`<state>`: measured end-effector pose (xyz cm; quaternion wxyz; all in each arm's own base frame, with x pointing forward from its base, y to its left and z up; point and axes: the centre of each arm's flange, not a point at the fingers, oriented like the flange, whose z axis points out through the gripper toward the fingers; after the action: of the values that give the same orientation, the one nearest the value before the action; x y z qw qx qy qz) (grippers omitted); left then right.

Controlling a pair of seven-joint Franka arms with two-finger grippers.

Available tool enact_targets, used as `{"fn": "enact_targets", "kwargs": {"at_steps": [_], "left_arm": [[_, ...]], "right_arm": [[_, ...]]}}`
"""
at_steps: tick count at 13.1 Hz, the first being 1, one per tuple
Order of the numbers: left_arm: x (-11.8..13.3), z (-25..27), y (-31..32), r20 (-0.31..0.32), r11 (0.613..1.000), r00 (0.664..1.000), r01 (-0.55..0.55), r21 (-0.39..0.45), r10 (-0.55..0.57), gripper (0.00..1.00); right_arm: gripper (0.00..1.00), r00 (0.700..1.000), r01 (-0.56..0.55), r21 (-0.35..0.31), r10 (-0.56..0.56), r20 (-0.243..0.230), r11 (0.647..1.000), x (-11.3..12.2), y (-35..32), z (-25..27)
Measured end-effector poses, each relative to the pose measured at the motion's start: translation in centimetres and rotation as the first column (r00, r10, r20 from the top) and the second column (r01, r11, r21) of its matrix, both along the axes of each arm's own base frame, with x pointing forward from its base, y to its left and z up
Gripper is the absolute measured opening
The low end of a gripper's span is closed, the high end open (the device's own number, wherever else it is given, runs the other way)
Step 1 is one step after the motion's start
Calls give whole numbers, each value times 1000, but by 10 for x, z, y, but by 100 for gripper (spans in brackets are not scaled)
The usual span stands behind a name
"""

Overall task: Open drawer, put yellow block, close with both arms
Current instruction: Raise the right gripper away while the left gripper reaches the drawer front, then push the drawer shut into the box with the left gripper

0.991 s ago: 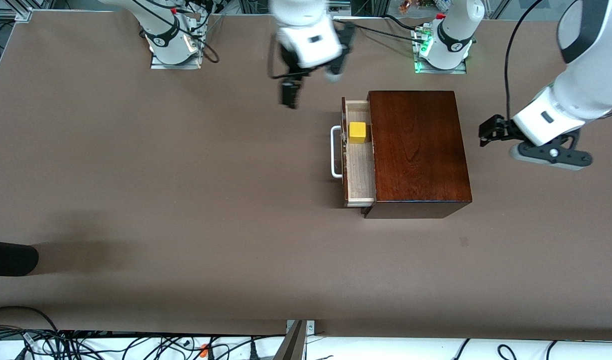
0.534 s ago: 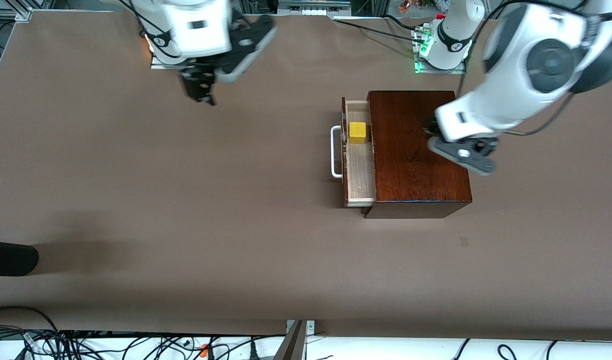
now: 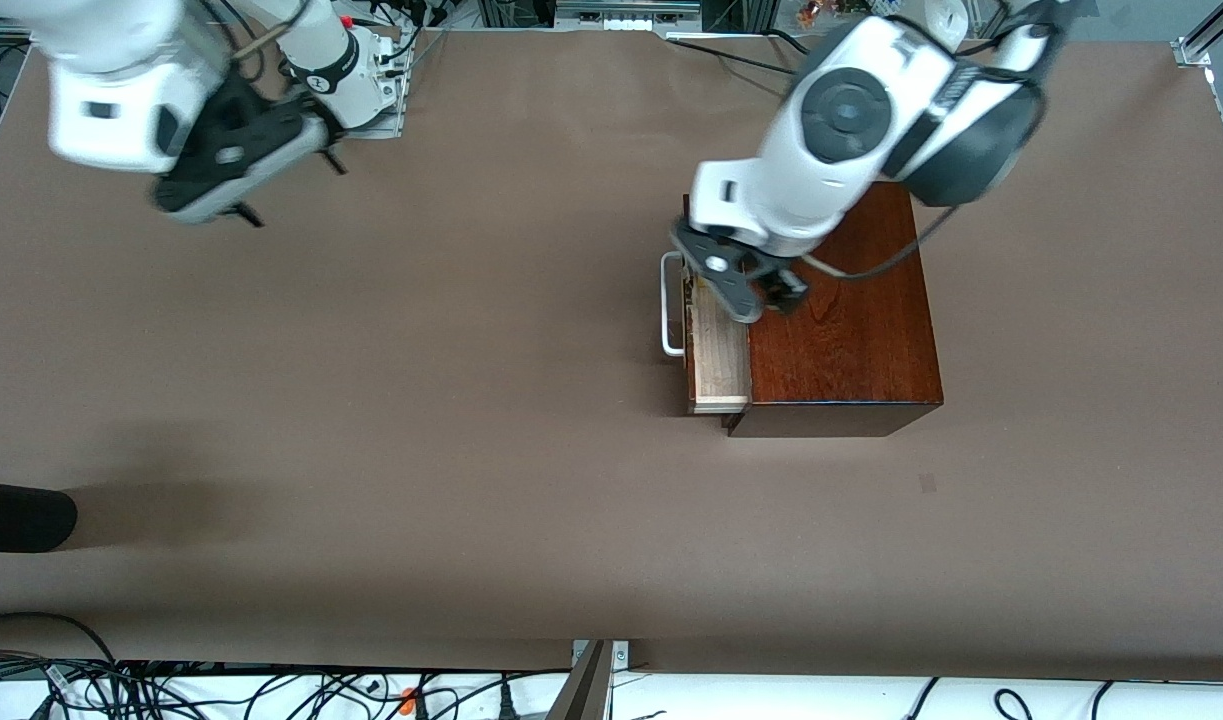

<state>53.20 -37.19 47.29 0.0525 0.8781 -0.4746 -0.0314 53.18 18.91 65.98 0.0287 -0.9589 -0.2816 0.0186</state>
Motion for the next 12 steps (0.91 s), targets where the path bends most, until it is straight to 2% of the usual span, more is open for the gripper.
{"fn": "enact_targets", "kwargs": {"at_steps": [2,3,5,7,9,12], "left_arm": [[-14,-10,-39,43,988,989,146,-44,-144,100],[-20,-18,-55,66,970,971,234,-65,-230,100],[-24,-42,-80,106,915,918,391,-96,-382,100],[-16,-82,-89,116,855,862,505,-118,-493,100],[-7,-126,-91,114,820,832,555,-138,-543,100],[-17,-161,-108,101,797,812,583,-156,-574,100]], "right_arm": [[100,995,95,6,-95,-21,995,-5,-52,-11],[100,989,146,7,-146,-34,989,-7,-81,-16],[100,970,239,9,-238,-51,971,-10,-134,-20],[100,944,327,13,-326,-61,945,-18,-155,-20],[100,897,438,1,-437,-69,899,-24,-151,-19],[100,880,472,-4,-471,-65,882,-20,-146,-23]]}}
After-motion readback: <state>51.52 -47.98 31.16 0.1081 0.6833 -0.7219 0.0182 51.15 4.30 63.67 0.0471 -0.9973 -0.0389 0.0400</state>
